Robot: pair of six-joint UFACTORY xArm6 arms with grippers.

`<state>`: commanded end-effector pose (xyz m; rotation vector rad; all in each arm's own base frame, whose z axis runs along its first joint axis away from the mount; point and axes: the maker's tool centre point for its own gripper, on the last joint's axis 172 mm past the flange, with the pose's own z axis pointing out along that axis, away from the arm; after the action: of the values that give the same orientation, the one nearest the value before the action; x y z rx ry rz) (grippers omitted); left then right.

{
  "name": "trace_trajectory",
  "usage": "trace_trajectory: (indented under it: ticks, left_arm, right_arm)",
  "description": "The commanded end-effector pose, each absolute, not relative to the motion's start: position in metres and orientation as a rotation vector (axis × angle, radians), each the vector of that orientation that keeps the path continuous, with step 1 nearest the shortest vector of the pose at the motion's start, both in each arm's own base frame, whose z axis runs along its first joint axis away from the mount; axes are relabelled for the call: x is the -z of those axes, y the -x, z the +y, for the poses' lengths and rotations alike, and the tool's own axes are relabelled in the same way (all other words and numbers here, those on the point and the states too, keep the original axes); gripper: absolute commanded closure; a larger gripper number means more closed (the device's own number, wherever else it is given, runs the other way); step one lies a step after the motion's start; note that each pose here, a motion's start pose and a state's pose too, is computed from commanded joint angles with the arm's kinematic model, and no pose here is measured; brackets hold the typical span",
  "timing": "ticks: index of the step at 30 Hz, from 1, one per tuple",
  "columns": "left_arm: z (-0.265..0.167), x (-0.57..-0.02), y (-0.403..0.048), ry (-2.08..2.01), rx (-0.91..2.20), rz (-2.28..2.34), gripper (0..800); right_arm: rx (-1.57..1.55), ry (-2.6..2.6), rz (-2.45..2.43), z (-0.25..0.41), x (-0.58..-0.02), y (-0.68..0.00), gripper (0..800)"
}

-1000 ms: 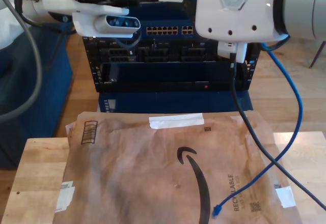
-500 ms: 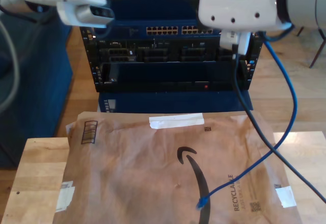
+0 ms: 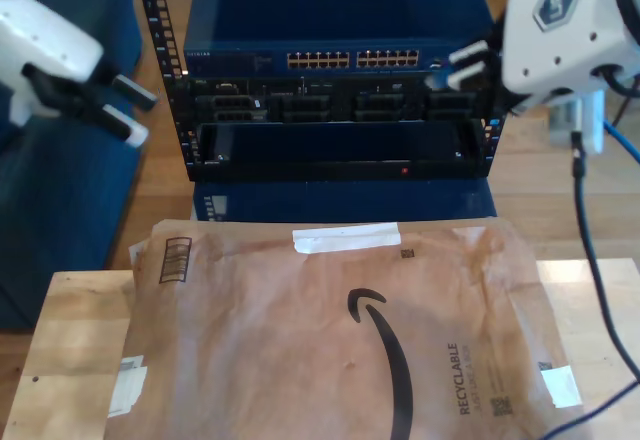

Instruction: Grab the cable and plug it in

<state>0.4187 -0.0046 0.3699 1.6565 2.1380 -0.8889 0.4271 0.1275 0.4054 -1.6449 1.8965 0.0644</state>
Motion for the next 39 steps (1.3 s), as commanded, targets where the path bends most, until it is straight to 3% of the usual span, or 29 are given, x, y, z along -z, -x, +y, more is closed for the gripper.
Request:
trace_trajectory:
  ticks: [8,14,23,27,32,39]
  left_arm:
    - [0.059,-0.317,-0.303,-1.952,0.764,2.305,2]
    - [0.167,-0.235,-0.236,-1.919,0.646,2.383,2]
    - [0.287,-0.197,-0.073,-1.819,0.491,2.338,1]
    - [0.289,-0.186,-0.012,-1.792,0.458,2.285,1]
    - [0.241,-0.159,0.046,-1.717,0.456,2.165,1]
    - [0.166,-0.132,0.034,-1.68,0.498,2.113,1]
  right_arm:
    - [0.006,1.782,2.07,0.094,-0.352,-0.418,799]
    - [0.011,1.817,2.102,0.088,-0.331,-0.41,799]
    - [-0.037,1.854,2.149,0.099,-0.302,-0.407,799]
    - [-0.051,1.895,2.182,0.096,-0.277,-0.396,799]
    - [-0.063,1.908,2.204,0.094,-0.255,-0.388,799]
    - [-0.09,1.926,2.231,0.093,-0.225,-0.372,799]
